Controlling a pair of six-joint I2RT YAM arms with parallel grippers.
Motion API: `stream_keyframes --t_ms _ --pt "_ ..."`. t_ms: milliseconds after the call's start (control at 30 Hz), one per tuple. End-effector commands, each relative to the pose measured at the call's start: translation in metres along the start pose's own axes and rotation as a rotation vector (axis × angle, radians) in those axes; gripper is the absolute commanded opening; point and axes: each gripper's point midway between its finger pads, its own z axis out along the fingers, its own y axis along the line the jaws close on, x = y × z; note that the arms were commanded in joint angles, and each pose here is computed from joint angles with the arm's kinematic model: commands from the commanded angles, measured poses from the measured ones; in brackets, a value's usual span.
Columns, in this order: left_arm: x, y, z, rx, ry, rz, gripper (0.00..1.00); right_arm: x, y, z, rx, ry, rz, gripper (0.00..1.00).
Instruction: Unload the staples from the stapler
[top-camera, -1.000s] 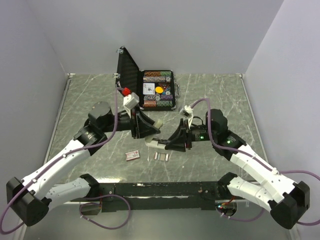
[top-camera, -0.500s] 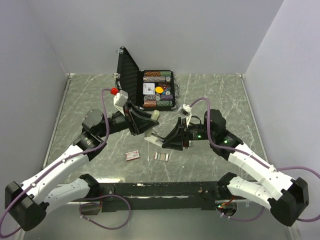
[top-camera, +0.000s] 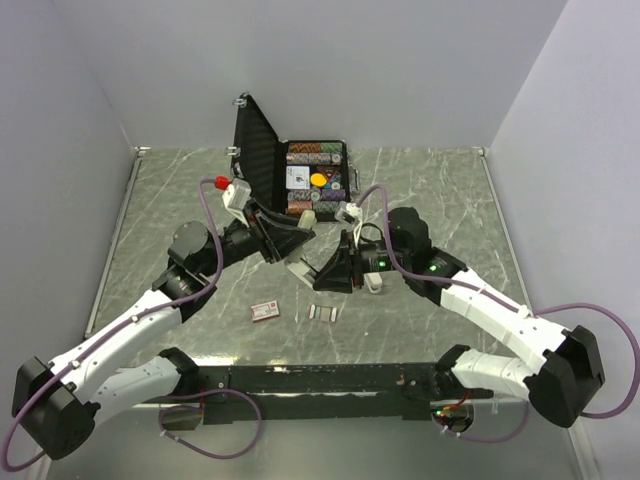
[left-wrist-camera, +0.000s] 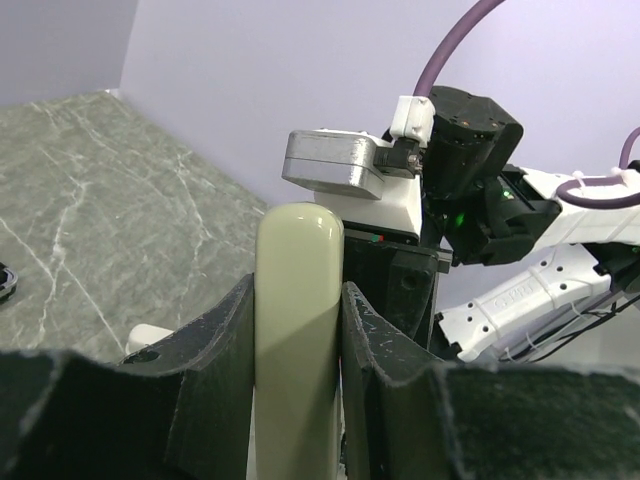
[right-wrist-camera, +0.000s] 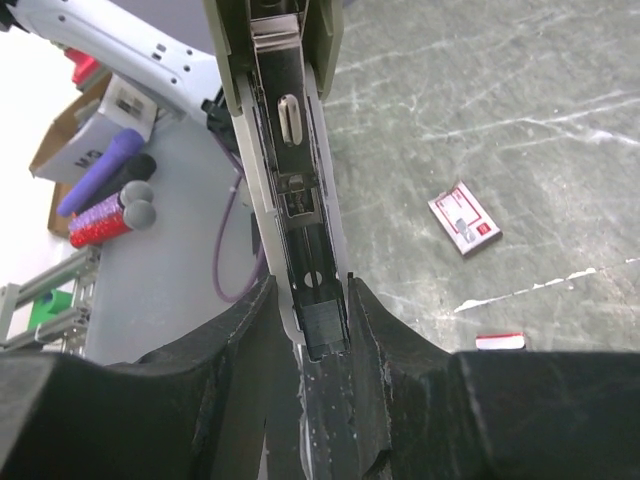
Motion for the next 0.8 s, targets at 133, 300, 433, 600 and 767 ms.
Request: stream_keyframes --t_ms 133,300,433,600,767 --pt "-0.017 -0.004 -0.009 0.000 -0.088 0.067 0.01 -0.011 -0.012 0.004 0.075 0.030 -0.077 0.00" --pt "-0.005 0.007 -0.008 -0.036 -0.057 0.050 0.01 -0.018 -0.021 0.012 0.085 0.033 -0.089 0.04" --pt "0.001 0.014 -0.005 -0.049 -0.043 0.035 0.01 -0.022 -0.030 0.021 0.083 0.018 -0.102 0.07" --pt "0.010 0.020 -0.002 -0.056 -0.024 0.011 0.01 -0.030 -0.036 0.028 0.072 -0.014 -0.136 0.12" --pt "0.017 0.026 0.000 -0.062 -0.019 -0.014 0.01 -0.037 -0.039 0.035 0.061 -0.044 -0.147 0.20"
